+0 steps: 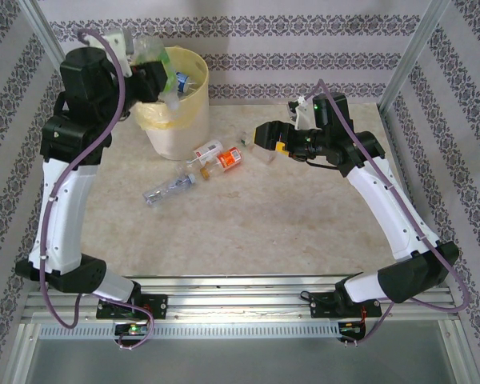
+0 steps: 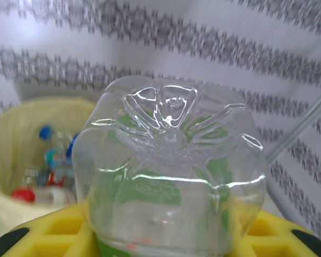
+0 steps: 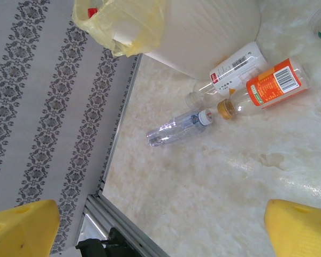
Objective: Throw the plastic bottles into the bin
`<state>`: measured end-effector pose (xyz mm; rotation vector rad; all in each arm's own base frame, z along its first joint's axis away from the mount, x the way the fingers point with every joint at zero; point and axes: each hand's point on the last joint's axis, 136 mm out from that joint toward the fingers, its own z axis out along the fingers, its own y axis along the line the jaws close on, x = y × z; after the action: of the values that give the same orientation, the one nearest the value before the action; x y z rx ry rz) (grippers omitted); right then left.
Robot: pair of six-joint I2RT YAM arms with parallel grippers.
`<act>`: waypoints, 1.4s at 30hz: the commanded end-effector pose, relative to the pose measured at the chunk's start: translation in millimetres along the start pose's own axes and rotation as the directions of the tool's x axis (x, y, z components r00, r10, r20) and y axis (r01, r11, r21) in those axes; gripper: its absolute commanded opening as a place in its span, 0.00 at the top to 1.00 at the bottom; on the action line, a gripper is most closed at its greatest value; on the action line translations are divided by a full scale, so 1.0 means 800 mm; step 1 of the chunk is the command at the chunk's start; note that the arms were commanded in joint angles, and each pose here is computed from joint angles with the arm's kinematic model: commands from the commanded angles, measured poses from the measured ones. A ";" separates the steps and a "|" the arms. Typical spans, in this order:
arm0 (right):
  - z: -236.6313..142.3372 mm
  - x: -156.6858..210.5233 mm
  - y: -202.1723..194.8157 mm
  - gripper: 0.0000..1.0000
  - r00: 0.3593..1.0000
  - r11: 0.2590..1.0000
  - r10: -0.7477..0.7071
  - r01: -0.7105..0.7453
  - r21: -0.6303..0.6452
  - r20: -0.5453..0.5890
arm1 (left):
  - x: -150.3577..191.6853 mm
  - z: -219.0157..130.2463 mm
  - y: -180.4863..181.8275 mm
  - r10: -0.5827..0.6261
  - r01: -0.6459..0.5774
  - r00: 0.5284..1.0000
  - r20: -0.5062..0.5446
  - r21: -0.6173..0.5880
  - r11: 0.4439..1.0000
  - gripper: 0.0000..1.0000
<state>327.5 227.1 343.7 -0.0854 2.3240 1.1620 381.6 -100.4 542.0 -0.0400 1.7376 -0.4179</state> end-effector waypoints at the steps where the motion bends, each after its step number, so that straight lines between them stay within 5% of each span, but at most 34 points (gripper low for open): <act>1: -0.002 -0.003 -0.003 0.02 1.000 1.000 -0.002 0.002 -0.008 0.005 | -0.110 -0.032 -0.021 0.076 -0.084 0.941 0.329 0.007 0.996 0.72; 7: 0.002 -0.011 -0.010 0.02 1.000 1.000 0.006 -0.006 -0.006 0.005 | -0.195 -0.088 -0.040 0.156 -0.178 0.770 0.619 -0.026 0.984 0.72; 12: 0.012 -0.022 -0.012 0.02 1.000 1.000 0.011 -0.011 -0.014 -0.002 | -0.215 -0.097 -0.045 0.193 -0.211 0.699 0.688 -0.060 0.976 0.73; 17: 0.025 -0.034 -0.015 0.02 1.000 1.000 0.016 -0.016 -0.022 -0.017 | -0.184 -0.036 -0.027 0.218 -0.212 0.769 0.601 -0.083 0.974 0.74; 23: 0.047 -0.039 -0.044 0.02 0.998 0.999 0.035 -0.034 0.026 -0.045 | -0.085 0.074 0.053 0.135 -0.102 0.904 0.407 -0.101 0.990 0.71; 25: 0.056 -0.039 -0.068 0.02 0.997 0.995 0.050 -0.044 0.085 -0.061 | -0.038 0.113 0.085 0.076 -0.047 0.949 0.306 -0.101 0.994 0.53; 27: 0.065 -0.038 -0.093 0.02 0.995 0.988 0.045 -0.032 0.151 -0.085 | 0.009 0.146 0.109 0.005 0.015 0.980 0.198 -0.101 0.995 0.11; 28: 0.069 -0.035 -0.110 0.02 0.994 0.978 0.044 -0.022 0.206 -0.102 | 0.031 0.158 0.116 -0.018 0.031 0.991 0.129 -0.096 0.995 0.00; 29: 0.072 -0.033 -0.127 0.02 0.992 0.967 0.042 -0.010 0.253 -0.122 | 0.049 0.167 0.119 -0.029 0.035 0.998 0.061 -0.098 0.995 0.00; 31: 0.080 -0.027 -0.152 0.02 0.985 0.950 0.035 0.020 0.313 -0.167 | 0.062 0.167 0.116 -0.041 0.040 0.999 -0.002 -0.092 0.995 0.00; 42: 0.110 -0.020 -0.247 0.02 0.937 0.841 -0.073 0.242 0.484 -0.341 | -0.012 0.069 0.044 -0.056 0.052 0.997 0.058 0.066 0.996 0.00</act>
<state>428.4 184.2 168.7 -0.1649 2.7685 0.5824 485.9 -67.2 487.0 -0.0989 1.7324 -0.4177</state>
